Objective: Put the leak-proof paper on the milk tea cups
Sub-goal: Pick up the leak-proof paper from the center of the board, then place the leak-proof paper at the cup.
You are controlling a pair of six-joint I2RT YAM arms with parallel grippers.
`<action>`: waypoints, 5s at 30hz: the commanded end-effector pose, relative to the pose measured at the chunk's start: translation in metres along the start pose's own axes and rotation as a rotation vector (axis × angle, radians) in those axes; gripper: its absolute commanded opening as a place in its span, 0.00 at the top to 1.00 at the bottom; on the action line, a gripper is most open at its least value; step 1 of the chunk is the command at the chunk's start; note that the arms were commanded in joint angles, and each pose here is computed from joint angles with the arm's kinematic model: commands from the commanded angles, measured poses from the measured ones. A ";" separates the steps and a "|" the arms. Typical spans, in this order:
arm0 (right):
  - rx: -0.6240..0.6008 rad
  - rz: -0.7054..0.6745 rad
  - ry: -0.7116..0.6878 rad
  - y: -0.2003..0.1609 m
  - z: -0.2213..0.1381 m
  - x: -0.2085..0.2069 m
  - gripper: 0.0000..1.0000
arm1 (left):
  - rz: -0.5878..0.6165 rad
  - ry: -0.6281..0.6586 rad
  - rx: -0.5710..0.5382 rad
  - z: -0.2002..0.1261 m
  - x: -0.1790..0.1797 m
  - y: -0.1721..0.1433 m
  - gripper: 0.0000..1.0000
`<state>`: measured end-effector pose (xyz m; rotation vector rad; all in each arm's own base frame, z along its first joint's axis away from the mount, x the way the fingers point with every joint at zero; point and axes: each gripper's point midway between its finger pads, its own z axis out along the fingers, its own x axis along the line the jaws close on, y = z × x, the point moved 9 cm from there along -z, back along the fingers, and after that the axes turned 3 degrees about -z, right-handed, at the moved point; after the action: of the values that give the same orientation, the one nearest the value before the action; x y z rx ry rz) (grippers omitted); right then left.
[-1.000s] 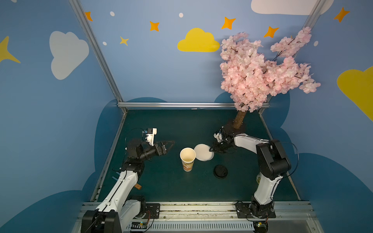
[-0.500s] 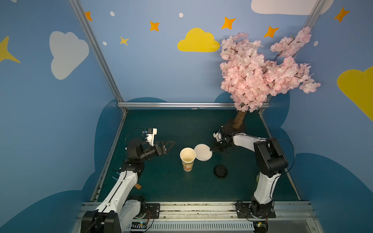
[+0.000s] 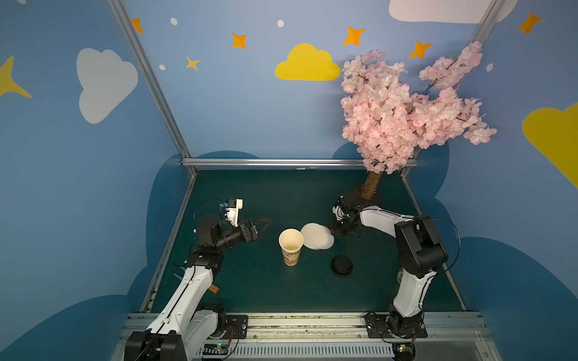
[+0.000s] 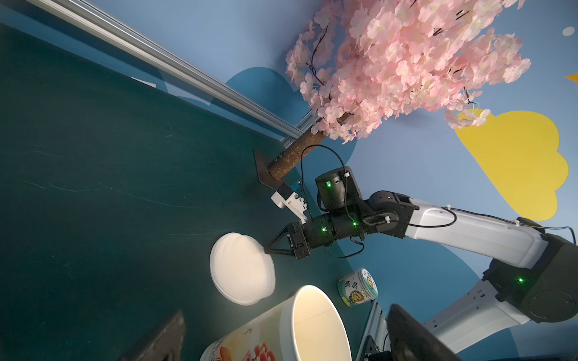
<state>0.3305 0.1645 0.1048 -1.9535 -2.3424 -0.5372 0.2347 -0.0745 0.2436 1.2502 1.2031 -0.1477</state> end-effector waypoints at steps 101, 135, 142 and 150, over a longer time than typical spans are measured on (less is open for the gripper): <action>-0.642 -0.377 0.875 -0.051 -0.227 0.102 0.20 | 0.046 -0.385 0.304 0.075 -0.098 0.009 0.97; -0.335 -0.371 0.653 -0.046 -0.143 0.124 0.30 | -0.359 -0.061 0.357 0.043 -0.016 -0.035 0.97; -0.304 -0.389 0.616 -0.048 -0.136 0.131 0.30 | -0.349 0.014 0.324 0.039 -0.009 -0.035 0.94; -0.308 -0.398 0.586 -0.049 -0.135 0.133 0.30 | -0.350 0.021 0.361 0.047 -0.001 -0.035 0.83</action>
<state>0.2301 0.2428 0.2452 -1.1592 -2.2957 -1.3262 0.2375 -0.1254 0.2180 1.3158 1.4404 -0.6318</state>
